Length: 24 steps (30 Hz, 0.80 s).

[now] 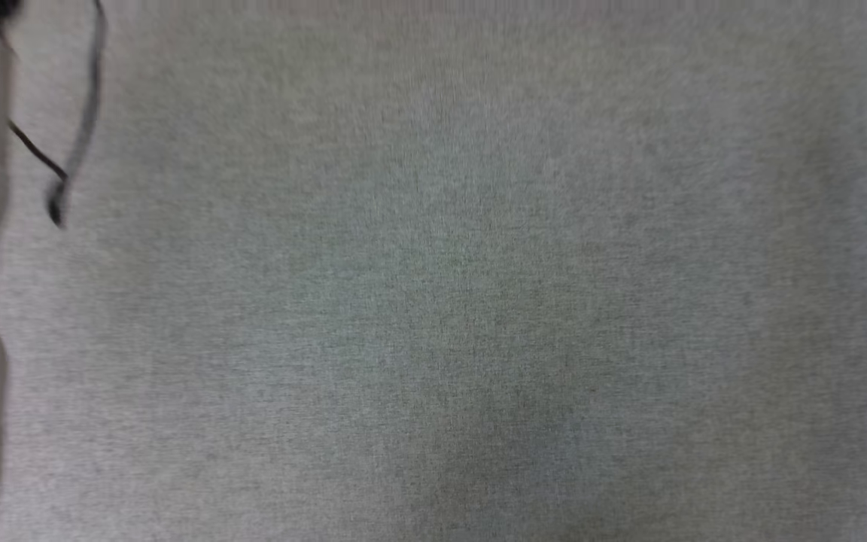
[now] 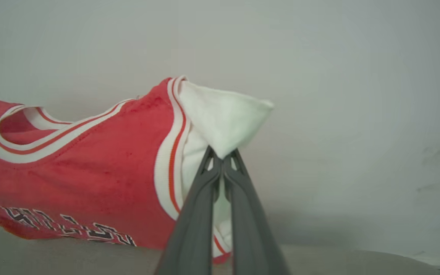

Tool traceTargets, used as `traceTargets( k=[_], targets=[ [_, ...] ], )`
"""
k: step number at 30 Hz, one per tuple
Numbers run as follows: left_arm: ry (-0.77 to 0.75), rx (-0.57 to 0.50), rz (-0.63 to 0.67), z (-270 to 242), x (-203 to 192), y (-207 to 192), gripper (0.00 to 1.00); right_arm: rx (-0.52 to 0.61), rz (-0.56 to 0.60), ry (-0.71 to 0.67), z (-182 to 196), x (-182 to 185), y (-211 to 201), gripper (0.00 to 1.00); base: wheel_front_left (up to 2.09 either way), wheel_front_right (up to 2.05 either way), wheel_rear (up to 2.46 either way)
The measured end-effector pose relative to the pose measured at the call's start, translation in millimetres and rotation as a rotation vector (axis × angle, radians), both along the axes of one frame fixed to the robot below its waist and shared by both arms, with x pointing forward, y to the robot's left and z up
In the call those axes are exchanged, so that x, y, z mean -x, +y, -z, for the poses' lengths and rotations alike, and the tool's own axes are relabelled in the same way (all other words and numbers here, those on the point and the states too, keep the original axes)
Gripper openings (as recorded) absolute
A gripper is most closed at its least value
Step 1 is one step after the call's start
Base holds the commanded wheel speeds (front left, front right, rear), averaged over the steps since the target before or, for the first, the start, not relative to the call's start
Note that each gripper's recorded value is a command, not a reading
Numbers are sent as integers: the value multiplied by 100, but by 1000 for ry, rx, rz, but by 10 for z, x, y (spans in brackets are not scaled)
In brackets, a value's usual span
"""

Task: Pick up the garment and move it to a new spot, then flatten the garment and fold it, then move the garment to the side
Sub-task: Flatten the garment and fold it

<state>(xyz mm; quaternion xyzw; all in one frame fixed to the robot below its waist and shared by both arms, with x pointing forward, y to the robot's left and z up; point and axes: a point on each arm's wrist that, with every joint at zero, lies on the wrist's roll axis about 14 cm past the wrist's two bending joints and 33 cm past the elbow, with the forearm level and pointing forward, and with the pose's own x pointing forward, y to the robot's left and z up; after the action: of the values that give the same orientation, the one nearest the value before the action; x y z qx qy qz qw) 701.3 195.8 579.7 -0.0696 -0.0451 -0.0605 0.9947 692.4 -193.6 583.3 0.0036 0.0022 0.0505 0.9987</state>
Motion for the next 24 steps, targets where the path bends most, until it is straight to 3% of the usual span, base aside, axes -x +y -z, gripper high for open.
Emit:
traceTargets(
  k=[9,18,24],
  targets=[
    [119,51,-46,446,908,272,0,-79,-14,169,608,902,36,0,0,0,0],
    [250,57,-65,1011,2139,387,0,-115,-32,350,1183,2055,11,0,0,0,0],
    [298,92,-157,1229,2897,547,0,-160,-34,416,1429,2758,-15,0,0,0,0]
  ],
)
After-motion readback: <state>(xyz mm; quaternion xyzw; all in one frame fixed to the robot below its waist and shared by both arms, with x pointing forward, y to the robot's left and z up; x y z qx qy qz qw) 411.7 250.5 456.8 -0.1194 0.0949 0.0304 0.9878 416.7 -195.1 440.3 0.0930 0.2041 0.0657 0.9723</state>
